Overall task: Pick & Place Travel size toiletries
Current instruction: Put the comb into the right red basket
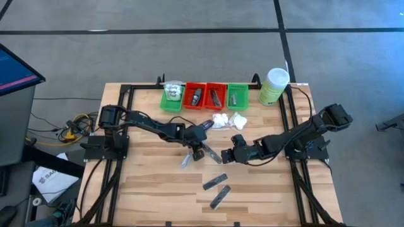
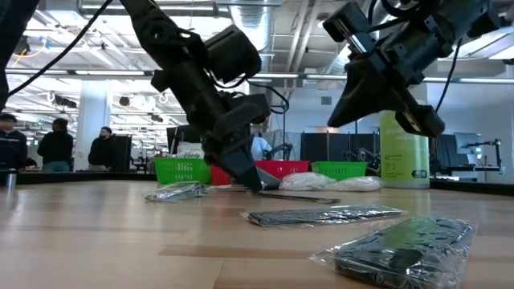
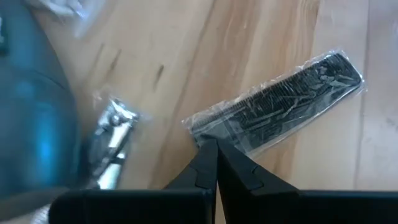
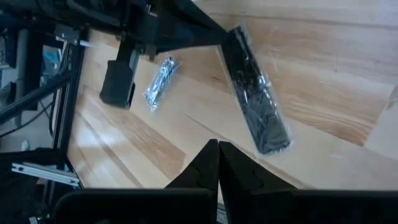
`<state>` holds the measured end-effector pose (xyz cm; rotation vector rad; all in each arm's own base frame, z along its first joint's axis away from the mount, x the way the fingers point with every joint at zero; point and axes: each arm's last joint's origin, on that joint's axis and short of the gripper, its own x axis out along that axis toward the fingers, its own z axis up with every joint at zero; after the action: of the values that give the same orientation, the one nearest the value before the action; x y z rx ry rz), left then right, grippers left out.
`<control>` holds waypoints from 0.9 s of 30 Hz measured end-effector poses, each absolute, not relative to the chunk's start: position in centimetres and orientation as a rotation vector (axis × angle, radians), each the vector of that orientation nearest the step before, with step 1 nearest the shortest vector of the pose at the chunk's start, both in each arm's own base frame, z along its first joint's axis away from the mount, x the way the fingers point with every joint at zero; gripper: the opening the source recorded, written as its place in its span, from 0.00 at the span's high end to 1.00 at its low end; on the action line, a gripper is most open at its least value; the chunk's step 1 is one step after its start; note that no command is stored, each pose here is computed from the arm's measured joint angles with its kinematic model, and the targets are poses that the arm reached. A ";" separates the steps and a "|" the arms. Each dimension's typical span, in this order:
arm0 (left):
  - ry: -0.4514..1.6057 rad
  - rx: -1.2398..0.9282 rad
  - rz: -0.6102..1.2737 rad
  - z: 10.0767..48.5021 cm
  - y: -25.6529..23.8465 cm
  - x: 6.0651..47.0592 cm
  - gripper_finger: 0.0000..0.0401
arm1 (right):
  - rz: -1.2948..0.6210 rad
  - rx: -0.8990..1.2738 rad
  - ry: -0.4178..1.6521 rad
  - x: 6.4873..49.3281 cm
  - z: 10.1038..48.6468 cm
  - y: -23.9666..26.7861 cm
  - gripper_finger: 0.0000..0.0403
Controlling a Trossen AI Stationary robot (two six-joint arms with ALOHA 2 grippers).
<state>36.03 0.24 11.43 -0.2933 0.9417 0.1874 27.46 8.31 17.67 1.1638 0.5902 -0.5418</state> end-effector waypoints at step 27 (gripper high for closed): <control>0.836 -0.430 0.359 14.7 -6.6 34.2 1.00 | -0.225 0.654 0.791 27.9 17.5 6.9 1.00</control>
<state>34.24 -6.61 14.68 -0.4303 0.8363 0.3587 27.85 6.86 17.47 0.6544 0.7911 -0.2253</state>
